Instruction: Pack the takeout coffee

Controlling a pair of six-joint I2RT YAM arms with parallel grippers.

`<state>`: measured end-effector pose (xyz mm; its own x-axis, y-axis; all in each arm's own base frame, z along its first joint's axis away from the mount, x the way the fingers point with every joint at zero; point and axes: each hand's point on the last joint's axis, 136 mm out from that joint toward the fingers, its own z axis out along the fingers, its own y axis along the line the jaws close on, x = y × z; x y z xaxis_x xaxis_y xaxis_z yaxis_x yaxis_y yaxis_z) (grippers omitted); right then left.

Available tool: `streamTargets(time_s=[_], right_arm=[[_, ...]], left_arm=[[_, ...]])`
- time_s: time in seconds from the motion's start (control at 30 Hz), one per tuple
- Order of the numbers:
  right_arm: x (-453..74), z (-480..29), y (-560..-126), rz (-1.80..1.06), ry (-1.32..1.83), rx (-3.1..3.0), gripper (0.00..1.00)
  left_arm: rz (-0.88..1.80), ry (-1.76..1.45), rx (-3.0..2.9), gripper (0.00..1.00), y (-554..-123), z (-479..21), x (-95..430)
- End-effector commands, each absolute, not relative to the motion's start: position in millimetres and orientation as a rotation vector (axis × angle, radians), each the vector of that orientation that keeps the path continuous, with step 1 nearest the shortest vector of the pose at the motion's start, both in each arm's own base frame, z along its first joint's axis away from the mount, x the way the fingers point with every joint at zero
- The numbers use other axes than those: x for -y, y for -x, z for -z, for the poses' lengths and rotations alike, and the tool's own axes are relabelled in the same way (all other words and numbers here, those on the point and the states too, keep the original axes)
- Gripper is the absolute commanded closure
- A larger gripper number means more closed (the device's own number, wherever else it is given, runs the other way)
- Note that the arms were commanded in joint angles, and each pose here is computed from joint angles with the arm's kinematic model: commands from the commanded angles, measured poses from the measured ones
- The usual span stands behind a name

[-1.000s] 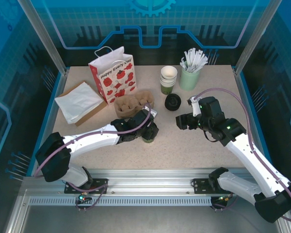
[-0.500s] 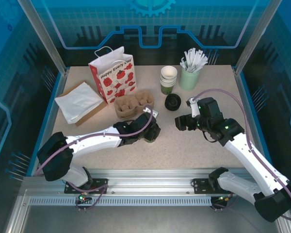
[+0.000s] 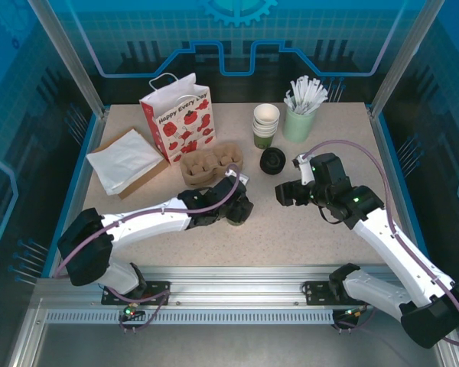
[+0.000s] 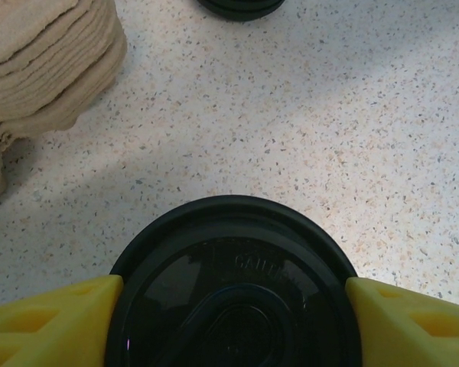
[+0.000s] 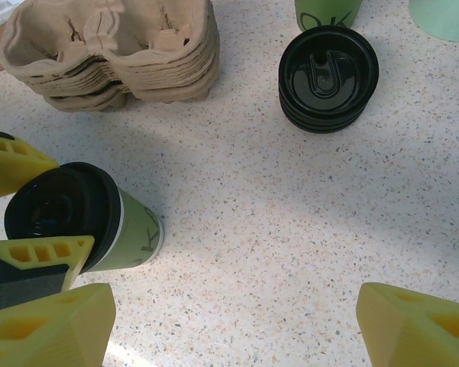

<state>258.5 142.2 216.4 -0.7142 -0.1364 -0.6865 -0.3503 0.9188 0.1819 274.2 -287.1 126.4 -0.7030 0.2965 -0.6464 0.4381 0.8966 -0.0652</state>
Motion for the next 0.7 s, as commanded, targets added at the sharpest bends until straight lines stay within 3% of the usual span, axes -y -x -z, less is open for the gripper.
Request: streamTargets(time_s=[0.0,0.4,0.67], right_arm=[[-145.5,-220.4,-257.7,-0.409,0.345,-2.351,0.16],[-147.5,-220.1,-257.1,-0.411,0.356,-2.358,0.16],[-151.8,-213.1,-257.0,-0.422,0.359,-2.370,0.16]], left_arm=[[0.264,-0.583,-2.525,0.24,-254.3,-106.4,282.0],[0.285,-0.569,-2.455,0.14,-265.6,-134.1,287.3],[0.366,-0.515,-2.399,0.03,-269.0,-161.2,281.0]])
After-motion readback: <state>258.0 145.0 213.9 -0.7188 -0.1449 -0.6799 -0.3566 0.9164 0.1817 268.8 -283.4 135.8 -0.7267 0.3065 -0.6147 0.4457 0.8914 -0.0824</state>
